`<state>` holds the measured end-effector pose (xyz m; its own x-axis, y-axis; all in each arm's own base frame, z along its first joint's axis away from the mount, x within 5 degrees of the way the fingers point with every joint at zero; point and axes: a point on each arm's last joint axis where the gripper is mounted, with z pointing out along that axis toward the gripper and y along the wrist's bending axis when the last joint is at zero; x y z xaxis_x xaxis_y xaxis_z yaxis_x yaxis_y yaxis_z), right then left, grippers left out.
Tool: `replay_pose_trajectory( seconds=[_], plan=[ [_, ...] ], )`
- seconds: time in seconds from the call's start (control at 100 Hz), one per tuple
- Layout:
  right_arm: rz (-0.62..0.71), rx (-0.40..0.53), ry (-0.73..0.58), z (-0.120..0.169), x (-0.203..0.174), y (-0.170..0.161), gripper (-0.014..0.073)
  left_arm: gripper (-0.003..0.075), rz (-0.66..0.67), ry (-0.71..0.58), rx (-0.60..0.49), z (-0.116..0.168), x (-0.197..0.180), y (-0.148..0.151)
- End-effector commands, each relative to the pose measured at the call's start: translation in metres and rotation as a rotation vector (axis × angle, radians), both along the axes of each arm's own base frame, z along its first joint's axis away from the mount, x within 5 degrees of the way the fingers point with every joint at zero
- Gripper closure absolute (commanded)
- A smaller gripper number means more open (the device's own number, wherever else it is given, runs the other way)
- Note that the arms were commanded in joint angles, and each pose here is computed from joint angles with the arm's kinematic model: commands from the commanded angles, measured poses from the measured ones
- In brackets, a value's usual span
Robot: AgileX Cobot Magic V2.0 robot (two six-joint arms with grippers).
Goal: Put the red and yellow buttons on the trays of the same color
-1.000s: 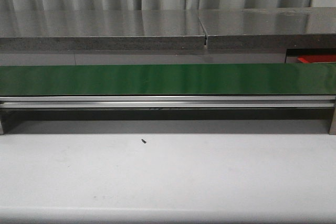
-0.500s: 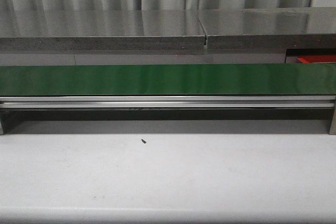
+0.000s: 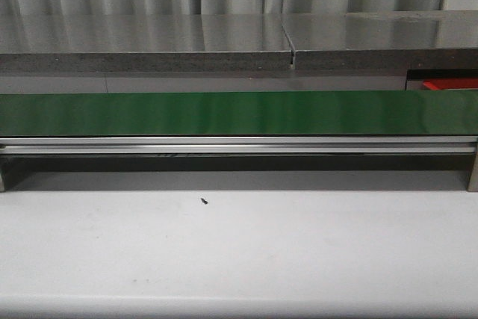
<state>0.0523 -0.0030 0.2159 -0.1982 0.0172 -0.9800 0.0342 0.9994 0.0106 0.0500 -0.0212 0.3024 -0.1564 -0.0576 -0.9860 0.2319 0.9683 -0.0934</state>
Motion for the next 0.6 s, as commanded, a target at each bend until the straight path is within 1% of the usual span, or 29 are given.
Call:
replay_pose_trajectory(
  seconds=[0.0, 0.23, 0.45, 0.59],
  plan=[
    [0.013, -0.018, -0.130, 0.005, 0.002, 0.001, 0.0662, 0.0739, 0.016, -0.075, -0.032, 0.013, 0.000, 0.001],
    [0.026, -0.017, -0.146, -0.022, 0.005, 0.002, 0.0662, 0.0739, 0.016, -0.075, -0.032, 0.013, 0.000, 0.001],
    [0.029, -0.017, -0.181, -0.019, 0.005, 0.002, 0.0662, 0.0739, 0.016, -0.075, -0.032, 0.013, 0.000, 0.001],
    [0.029, -0.017, -0.180, -0.019, 0.005, 0.002, 0.0662, 0.0739, 0.016, -0.075, -0.032, 0.013, 0.000, 0.001]
  ],
)
